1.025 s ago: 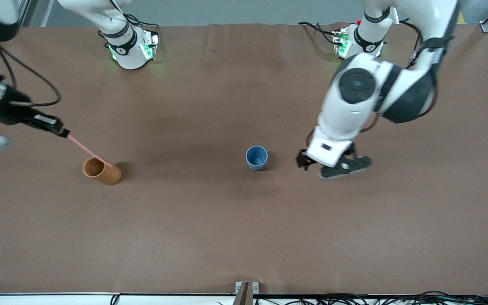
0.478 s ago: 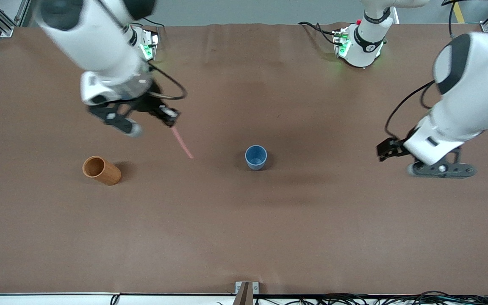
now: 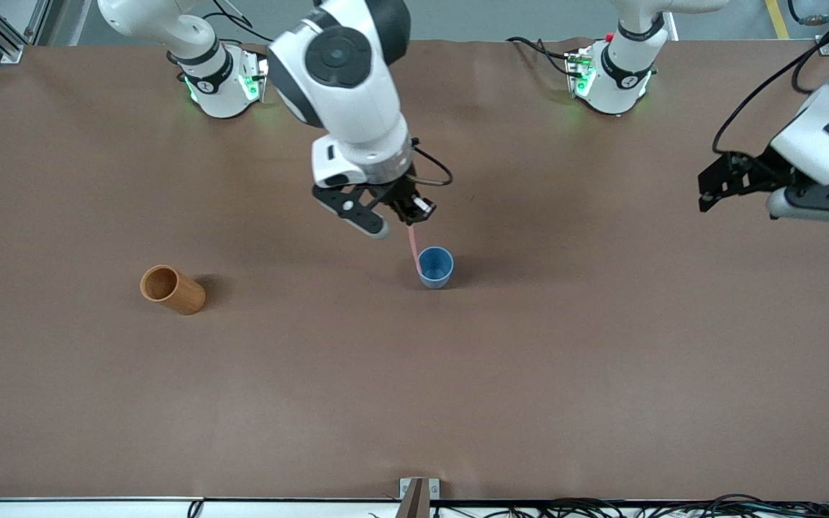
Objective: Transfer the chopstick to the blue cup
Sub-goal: 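Lower the pink chopstick into the blue cup with the right gripper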
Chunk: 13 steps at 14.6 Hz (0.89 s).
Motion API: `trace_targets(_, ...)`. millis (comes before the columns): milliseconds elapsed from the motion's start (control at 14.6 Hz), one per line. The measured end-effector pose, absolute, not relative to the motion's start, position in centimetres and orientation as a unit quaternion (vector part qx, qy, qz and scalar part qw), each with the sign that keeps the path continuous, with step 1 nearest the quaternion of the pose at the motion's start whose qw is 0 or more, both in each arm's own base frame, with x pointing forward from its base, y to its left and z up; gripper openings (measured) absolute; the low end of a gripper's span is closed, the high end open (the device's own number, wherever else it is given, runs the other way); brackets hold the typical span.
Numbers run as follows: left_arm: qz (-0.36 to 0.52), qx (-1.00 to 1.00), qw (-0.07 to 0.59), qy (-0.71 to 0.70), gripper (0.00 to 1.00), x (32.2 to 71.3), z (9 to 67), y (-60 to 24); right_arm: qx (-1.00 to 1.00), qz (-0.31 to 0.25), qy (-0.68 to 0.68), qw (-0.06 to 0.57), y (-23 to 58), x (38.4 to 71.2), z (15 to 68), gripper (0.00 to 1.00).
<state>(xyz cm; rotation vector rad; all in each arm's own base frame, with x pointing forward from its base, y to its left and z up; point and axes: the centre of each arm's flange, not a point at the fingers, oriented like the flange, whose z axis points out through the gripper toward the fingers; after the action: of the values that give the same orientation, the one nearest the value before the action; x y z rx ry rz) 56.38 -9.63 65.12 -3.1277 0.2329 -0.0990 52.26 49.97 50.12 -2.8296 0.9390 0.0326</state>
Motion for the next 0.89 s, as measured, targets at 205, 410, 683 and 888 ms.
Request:
trace_targets(205, -0.029, -0.997, 0.002, 0.076, 1.00, 55.7, 65.8, -9.7, -0.949, 0.014, 0.307, 0.075, 51.3, 51.3, 49.4, 0.09)
trace_targets(410, -0.028, -0.997, 0.002, 0.073, 1.00, 55.8, 65.7, -9.3, -0.952, 0.021, 0.299, 0.062, 52.5, 50.5, 47.7, 0.09)
trace_targets(683, -0.028, -0.997, -0.001, 0.065, 1.00, 56.0, 65.7, -8.2, -0.956, 0.028, 0.290, 0.045, 54.1, 49.6, 44.6, 0.09)
trace_targets(888, -0.027, -0.998, -0.018, 0.061, 1.00, 56.0, 65.7, -8.0, -0.955, 0.018, 0.289, 0.062, 55.0, 50.0, 43.3, 0.13)
